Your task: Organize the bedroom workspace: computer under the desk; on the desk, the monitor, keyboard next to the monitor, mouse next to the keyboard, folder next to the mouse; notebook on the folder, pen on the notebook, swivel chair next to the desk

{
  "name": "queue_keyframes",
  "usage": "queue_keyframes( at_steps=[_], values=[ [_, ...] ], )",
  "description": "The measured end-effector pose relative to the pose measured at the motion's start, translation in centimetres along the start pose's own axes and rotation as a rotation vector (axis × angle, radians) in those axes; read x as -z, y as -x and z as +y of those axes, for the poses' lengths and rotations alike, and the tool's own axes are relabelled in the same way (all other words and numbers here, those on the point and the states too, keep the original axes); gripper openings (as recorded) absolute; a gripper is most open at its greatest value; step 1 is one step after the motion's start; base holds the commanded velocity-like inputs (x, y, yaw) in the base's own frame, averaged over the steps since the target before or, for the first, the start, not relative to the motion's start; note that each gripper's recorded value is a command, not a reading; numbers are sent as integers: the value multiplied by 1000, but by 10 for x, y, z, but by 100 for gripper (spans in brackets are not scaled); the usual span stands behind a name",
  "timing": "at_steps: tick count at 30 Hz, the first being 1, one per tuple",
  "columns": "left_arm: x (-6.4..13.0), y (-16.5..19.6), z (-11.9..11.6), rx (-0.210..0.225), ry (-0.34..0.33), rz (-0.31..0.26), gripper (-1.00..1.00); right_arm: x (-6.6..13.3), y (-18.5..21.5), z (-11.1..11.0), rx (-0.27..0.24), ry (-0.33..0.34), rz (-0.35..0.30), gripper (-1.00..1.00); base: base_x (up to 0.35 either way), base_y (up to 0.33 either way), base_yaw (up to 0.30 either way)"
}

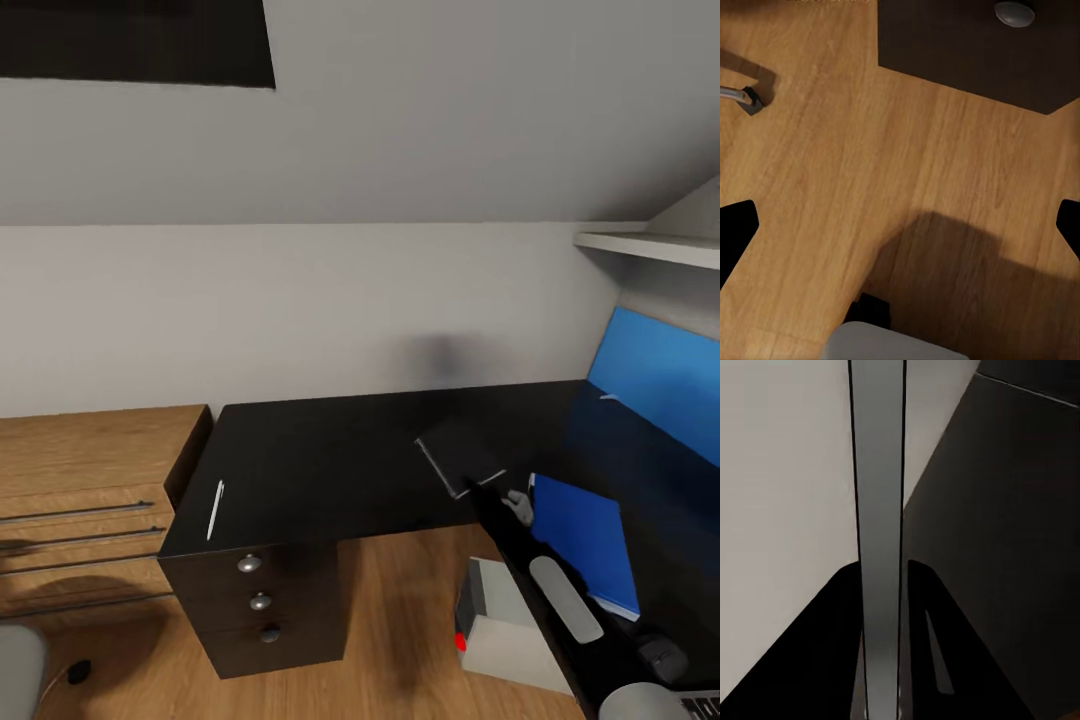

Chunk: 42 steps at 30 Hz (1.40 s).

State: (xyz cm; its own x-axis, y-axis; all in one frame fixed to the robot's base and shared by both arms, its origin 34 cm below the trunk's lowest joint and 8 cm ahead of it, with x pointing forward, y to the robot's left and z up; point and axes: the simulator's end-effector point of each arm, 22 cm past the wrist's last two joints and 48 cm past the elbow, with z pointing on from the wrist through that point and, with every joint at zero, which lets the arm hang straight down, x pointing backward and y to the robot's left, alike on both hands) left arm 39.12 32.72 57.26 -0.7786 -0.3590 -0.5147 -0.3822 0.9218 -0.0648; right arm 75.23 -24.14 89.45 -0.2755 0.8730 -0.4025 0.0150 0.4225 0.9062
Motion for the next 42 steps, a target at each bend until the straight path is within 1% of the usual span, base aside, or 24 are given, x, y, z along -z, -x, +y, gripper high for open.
queue_keyframes(
  at_steps=[1,3,4,6,8,9,12,14,17,18,19,22,25,27,38,42],
  values=[
    [0,0,0,0,0,0,100,0,1,-1,-13,-8,-12,-100,0,0,0],
    [0,0,0,1,0,0,100,-1,10,-3,-104,-23,-69,-100,0,0,0],
    [0,-1,0,3,0,1,100,-1,18,-6,-200,-25,-116,-100,0,0,0],
    [0,-1,0,3,1,1,100,0,21,-8,-228,-31,-147,-100,0,0,0],
    [0,0,0,4,1,1,100,0,21,-8,-242,-35,-175,-100,0,0,0],
    [0,0,1,5,1,0,100,2,16,-10,-256,-41,-197,-100,0,0,0],
    [0,0,1,6,2,-2,100,10,3,-13,-276,-51,-221,-100,0,0,0],
    [0,0,1,7,3,-2,100,11,-4,-11,-287,-49,-228,-100,0,0,0],
    [0,-3,6,7,14,3,100,13,-3,-11,-287,-55,-264,-100,0,0,0],
    [0,-7,11,6,25,11,100,18,6,-15,-277,-67,-322,-100,0,0,0],
    [0,-8,12,5,28,13,100,20,10,-17,-272,-72,-343,-100,0,0,0],
    [0,-9,14,5,32,14,100,23,11,-20,-268,-83,-368,-100,0,0,0],
    [0,-9,15,5,33,15,100,24,8,-20,-265,-86,-367,-100,0,0,0],
    [0,-9,15,5,33,15,100,23,1,-21,-267,-99,-356,-100,0,0,0],
    [0,-9,15,5,34,15,100,22,-2,-23,-268,-110,-350,-100,0,0,-2],
    [0,-9,14,5,32,15,100,22,-2,-23,-269,-112,-350,-100,0,0,-154]
  ],
)
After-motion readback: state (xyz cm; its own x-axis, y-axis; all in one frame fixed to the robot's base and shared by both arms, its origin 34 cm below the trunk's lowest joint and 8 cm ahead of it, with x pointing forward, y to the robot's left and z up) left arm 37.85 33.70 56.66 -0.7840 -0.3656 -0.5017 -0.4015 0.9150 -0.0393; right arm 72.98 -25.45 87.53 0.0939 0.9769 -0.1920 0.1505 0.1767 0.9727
